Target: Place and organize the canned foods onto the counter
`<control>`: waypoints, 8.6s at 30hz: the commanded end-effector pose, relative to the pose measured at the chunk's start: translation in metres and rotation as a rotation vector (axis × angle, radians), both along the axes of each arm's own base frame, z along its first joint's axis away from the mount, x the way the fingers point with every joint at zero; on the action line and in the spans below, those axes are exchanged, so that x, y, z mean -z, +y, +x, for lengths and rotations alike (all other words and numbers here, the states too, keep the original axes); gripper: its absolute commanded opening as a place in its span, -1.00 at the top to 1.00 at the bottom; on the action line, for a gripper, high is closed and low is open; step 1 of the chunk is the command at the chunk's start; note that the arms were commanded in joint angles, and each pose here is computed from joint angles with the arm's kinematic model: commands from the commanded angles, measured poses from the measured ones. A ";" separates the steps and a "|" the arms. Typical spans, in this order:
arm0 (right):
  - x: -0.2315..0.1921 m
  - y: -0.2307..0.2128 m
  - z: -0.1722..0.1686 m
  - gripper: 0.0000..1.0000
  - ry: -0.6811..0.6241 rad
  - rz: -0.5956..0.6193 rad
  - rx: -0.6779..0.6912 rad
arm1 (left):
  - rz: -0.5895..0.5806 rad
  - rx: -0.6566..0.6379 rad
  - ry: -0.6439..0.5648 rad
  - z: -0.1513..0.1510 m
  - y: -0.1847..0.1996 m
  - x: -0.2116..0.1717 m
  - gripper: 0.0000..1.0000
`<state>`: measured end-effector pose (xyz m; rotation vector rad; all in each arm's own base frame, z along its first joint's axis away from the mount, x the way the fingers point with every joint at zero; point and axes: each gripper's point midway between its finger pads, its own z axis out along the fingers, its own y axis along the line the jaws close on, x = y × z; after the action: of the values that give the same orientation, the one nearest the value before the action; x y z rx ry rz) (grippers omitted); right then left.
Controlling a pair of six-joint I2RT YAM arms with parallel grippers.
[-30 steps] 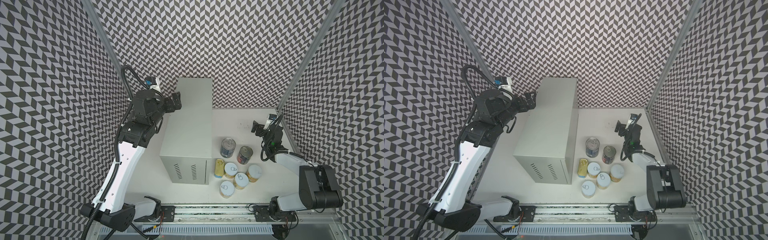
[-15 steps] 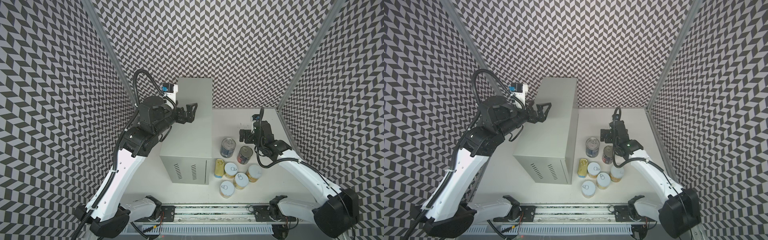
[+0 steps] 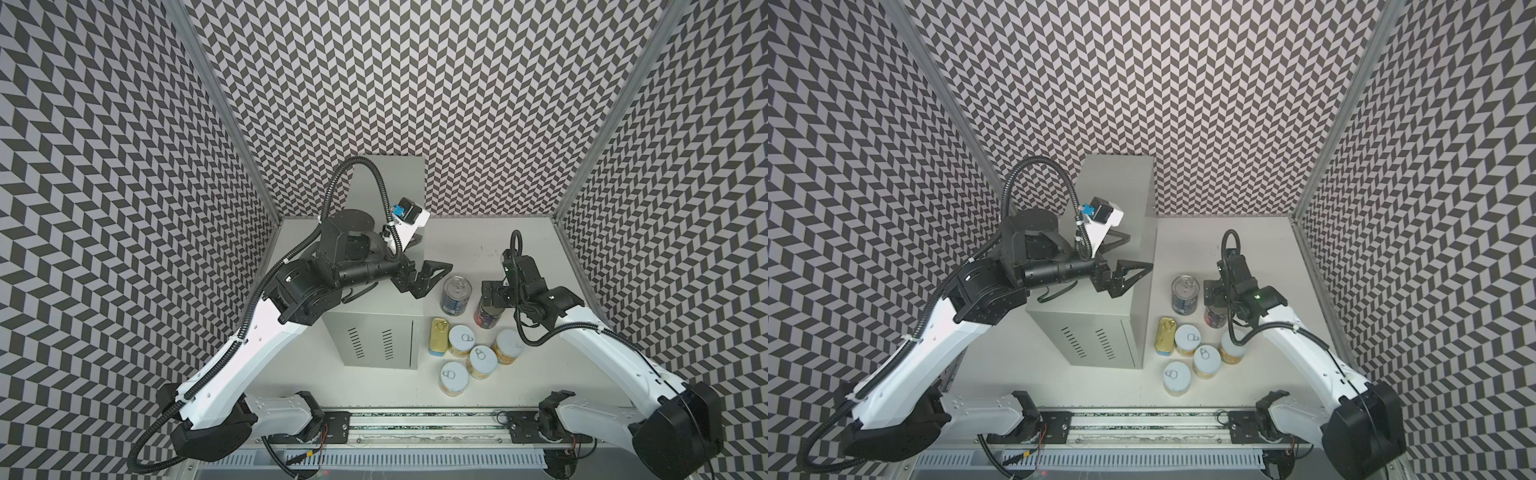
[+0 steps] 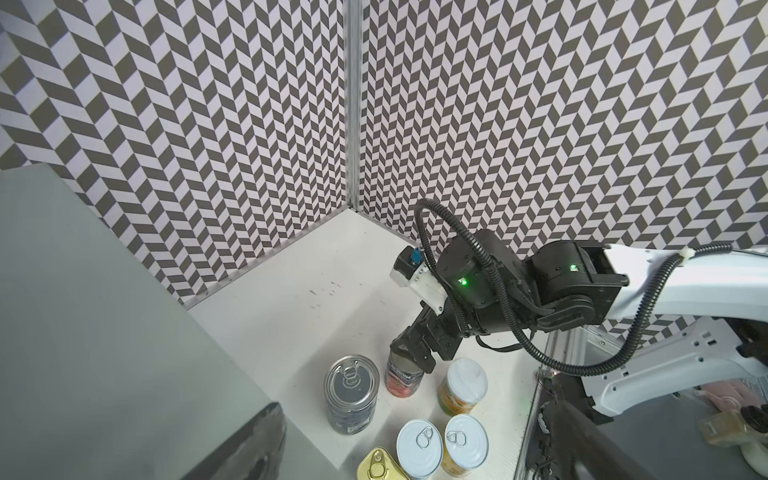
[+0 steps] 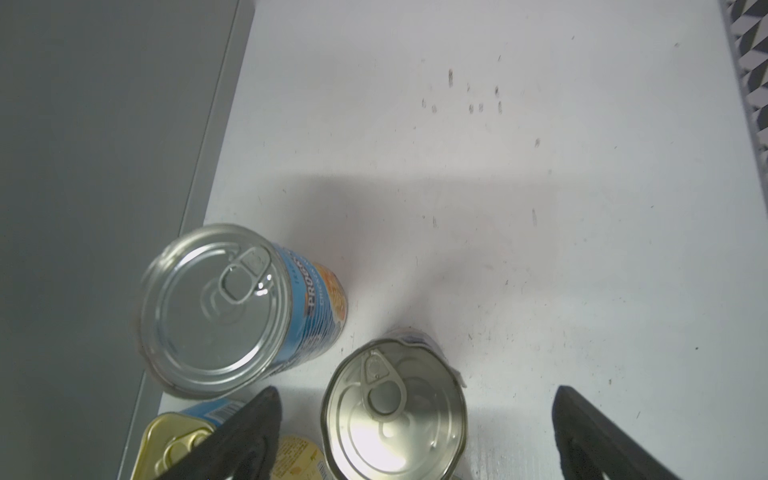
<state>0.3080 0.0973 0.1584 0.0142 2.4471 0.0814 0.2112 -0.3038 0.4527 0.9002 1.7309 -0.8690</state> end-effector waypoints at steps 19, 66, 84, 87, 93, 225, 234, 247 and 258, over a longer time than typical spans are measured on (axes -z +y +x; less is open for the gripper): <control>0.038 0.010 -0.008 -0.98 0.013 0.052 -0.014 | 0.165 0.106 -0.060 -0.014 -0.048 0.035 -1.00; 0.042 0.009 0.006 -0.58 -0.064 0.042 -0.007 | 0.190 0.125 -0.085 -0.015 -0.064 0.048 -1.00; -0.030 0.023 0.026 -0.19 -0.231 0.084 -0.072 | 0.166 0.056 -0.131 -0.007 -0.054 0.036 -1.00; -0.053 0.024 0.030 -0.17 -0.261 0.079 -0.082 | 0.170 0.053 -0.149 -0.008 -0.050 0.034 -1.00; -0.103 0.027 0.032 -0.17 -0.339 0.072 -0.125 | 0.149 0.036 -0.195 -0.010 -0.039 0.024 -1.00; -0.198 0.112 -0.103 -0.99 -0.628 0.328 -0.694 | 0.005 -0.508 -0.414 0.160 0.090 -0.047 -0.22; -0.184 0.116 -0.099 -0.99 -0.593 0.321 -0.695 | 0.044 -0.528 -0.501 0.206 0.095 -0.061 -0.09; -0.172 0.110 -0.096 -0.99 -0.556 0.301 -0.653 | 0.101 -0.592 -0.557 0.296 0.126 -0.068 -0.10; -0.162 0.110 -0.089 -0.99 -0.529 0.282 -0.624 | 0.087 -0.565 -0.590 0.329 0.133 -0.062 -0.11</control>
<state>0.2154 0.2071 0.3192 -0.5982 1.8239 0.6240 0.5461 -0.1711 0.4726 0.5684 1.5366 -0.1464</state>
